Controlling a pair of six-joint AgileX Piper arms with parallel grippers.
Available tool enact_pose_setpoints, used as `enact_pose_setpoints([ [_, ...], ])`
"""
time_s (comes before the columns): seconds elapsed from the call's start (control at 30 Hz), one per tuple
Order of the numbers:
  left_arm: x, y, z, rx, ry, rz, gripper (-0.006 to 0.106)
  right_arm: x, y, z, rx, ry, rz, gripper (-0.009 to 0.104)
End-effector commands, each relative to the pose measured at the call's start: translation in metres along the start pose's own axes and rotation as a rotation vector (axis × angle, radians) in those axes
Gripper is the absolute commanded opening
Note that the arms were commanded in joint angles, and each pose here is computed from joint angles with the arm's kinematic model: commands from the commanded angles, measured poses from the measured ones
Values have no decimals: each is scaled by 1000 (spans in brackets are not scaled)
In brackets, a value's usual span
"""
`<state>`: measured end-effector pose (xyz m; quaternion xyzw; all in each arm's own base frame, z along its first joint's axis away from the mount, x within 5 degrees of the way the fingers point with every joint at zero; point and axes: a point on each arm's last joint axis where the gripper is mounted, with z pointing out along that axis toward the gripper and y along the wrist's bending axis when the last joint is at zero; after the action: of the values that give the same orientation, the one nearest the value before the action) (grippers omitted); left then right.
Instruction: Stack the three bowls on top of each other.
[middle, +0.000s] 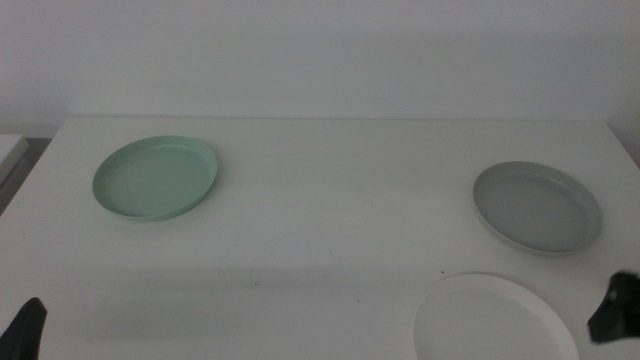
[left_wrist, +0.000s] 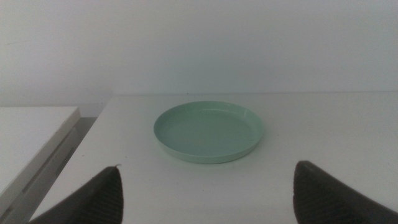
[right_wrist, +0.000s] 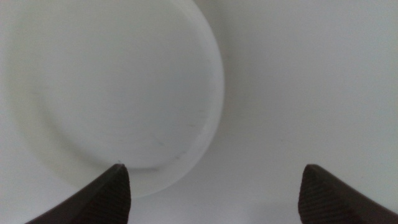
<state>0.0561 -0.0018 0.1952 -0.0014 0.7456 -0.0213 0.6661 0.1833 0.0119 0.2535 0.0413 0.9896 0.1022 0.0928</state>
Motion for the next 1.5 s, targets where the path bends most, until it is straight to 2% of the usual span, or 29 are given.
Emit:
enact_pose_setpoints([
  [0.0, -1, 0, 0, 4, -17, -7, 94, -3, -5, 22, 19, 34, 11, 93],
  [0.3, -1, 0, 0, 4, -17, -7, 94, -18, 3, 76, 52, 159, 2, 79],
  [0.43, -1, 0, 0, 4, -17, -7, 94, -22, 6, 91, 97, 166, 16, 72],
  [0.63, -1, 0, 0, 4, -17, -7, 94, -29, 7, 107, 111, 165, 40, 62],
  [1.03, -1, 0, 0, 4, -17, -7, 94, -32, 5, 122, 117, 181, 48, 33],
  [1.17, -1, 0, 0, 4, -17, -7, 94, -32, 5, 122, 117, 181, 48, 20],
  [1.47, -1, 0, 0, 4, -17, -7, 94, -32, 4, 122, 125, 177, 38, 5],
])
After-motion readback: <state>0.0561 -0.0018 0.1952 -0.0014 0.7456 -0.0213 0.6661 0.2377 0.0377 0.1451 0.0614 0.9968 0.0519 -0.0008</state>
